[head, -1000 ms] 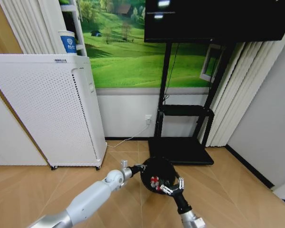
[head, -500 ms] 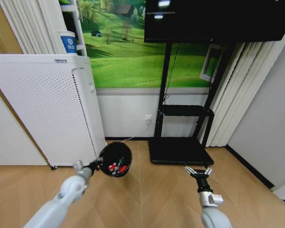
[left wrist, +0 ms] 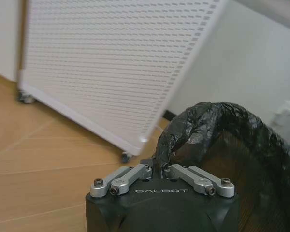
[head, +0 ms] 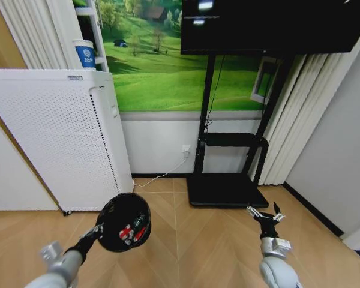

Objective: Pick up the trash bin and place the garbage on the floor into it.

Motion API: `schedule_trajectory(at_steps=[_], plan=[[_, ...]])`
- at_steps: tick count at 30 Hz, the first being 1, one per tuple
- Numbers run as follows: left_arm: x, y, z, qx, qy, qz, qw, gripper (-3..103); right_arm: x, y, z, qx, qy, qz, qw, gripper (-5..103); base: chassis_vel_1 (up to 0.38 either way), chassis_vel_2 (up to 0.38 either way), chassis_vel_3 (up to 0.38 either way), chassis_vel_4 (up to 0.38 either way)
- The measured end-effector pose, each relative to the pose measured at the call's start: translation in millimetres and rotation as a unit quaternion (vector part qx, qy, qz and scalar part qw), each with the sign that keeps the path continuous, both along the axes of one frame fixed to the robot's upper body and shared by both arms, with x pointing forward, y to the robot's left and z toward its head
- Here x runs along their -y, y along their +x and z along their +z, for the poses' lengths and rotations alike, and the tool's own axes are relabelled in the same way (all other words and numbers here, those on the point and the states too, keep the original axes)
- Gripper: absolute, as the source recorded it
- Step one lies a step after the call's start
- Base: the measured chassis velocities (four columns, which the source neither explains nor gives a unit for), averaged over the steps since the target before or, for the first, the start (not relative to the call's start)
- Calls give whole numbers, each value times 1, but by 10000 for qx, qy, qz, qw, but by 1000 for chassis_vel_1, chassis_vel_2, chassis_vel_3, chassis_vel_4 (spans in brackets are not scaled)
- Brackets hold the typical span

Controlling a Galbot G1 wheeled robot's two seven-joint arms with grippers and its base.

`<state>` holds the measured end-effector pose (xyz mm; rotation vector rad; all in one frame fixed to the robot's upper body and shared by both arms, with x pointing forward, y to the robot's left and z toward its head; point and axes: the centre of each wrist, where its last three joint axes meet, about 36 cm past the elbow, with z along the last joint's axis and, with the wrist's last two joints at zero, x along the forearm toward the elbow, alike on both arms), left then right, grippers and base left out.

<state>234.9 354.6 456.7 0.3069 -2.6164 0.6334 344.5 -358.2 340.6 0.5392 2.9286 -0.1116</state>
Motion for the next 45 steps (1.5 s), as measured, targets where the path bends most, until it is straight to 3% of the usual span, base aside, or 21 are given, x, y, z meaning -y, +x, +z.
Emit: schedule_trajectory(at_steps=[3, 4, 7, 14, 24, 29, 32, 35, 45], plan=[[-42, -16, -12, -13, 345, 312, 9989, 4, 0, -6, -9, -70, 67, -35, 9999, 100, 0, 0, 0, 0], [-42, -16, -12, -13, 345, 312, 9989, 4, 0, -6, -9, -70, 67, -35, 9999, 100, 0, 0, 0, 0], [-72, -27, -15, -40, 540, 348, 9979, 4, 2, -9, -18, -107, 70, -11, 9999, 100, 0, 0, 0, 0], [-100, -57, -37, -263, 583, -52, 9979, 4, 4, -12, -27, -169, 70, 1, 9998, 100, 0, 0, 0, 0], [-94, -75, -54, -408, 383, -275, 9981, 4, 7, -14, -34, -239, 44, -10, 9997, 100, 0, 0, 0, 0], [-80, -84, -72, -627, -75, -75, 9980, 4, 7, -14, -39, -305, 44, -8, 9995, 100, 0, 0, 0, 0], [-77, -85, -76, -687, -166, -13, 9975, 4, 6, -15, -40, -311, 42, -5, 9995, 100, 0, 0, 0, 0], [-63, -93, -91, -901, -447, 240, 9946, 4, 8, -16, -43, -344, 29, -9, 9994, 100, 0, 0, 0, 0], [-54, -105, -102, -1140, -461, 348, 9918, 4, 10, -16, -48, -391, 20, -15, 9992, 100, 0, 0, 0, 0]])
